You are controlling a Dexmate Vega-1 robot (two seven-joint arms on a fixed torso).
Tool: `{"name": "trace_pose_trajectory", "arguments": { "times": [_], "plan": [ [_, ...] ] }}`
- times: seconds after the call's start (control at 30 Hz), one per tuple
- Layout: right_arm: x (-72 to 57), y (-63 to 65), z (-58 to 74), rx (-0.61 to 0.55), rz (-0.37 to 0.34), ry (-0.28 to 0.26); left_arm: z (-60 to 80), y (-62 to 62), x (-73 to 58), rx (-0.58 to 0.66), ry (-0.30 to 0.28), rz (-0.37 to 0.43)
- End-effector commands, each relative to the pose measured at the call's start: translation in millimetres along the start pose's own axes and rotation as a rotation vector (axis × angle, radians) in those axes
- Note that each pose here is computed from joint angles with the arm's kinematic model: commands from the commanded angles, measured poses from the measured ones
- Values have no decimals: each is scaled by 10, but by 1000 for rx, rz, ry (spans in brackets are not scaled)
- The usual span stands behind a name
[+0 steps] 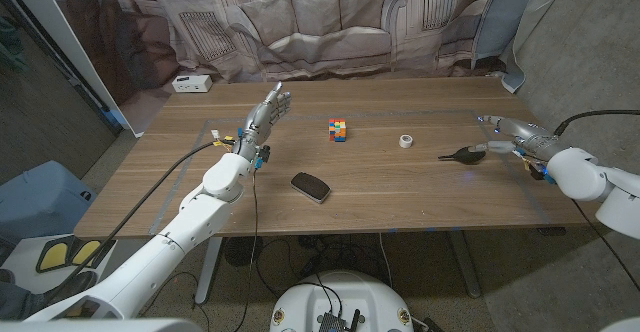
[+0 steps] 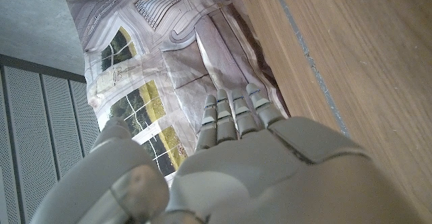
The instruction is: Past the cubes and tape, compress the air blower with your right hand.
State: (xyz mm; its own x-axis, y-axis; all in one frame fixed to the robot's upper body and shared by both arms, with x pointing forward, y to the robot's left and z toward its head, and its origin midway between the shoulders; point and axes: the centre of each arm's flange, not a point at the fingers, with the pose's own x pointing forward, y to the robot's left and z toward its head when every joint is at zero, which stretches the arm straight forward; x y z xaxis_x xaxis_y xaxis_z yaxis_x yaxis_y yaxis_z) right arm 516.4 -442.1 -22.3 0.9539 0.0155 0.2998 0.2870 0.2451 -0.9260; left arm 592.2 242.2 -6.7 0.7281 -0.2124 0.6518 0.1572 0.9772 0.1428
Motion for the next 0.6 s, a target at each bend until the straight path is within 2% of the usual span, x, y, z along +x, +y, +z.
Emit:
{"name": "trace_pose_trajectory", "arguments": {
  "times": [0.03, 0.6],
  "plan": [
    [111, -193, 175, -75, 62, -6, -21, 2, 7, 6, 11, -16],
    [210, -192, 288, -135, 139, -23, -76, 16, -20, -16, 11, 2]
  ]
}}
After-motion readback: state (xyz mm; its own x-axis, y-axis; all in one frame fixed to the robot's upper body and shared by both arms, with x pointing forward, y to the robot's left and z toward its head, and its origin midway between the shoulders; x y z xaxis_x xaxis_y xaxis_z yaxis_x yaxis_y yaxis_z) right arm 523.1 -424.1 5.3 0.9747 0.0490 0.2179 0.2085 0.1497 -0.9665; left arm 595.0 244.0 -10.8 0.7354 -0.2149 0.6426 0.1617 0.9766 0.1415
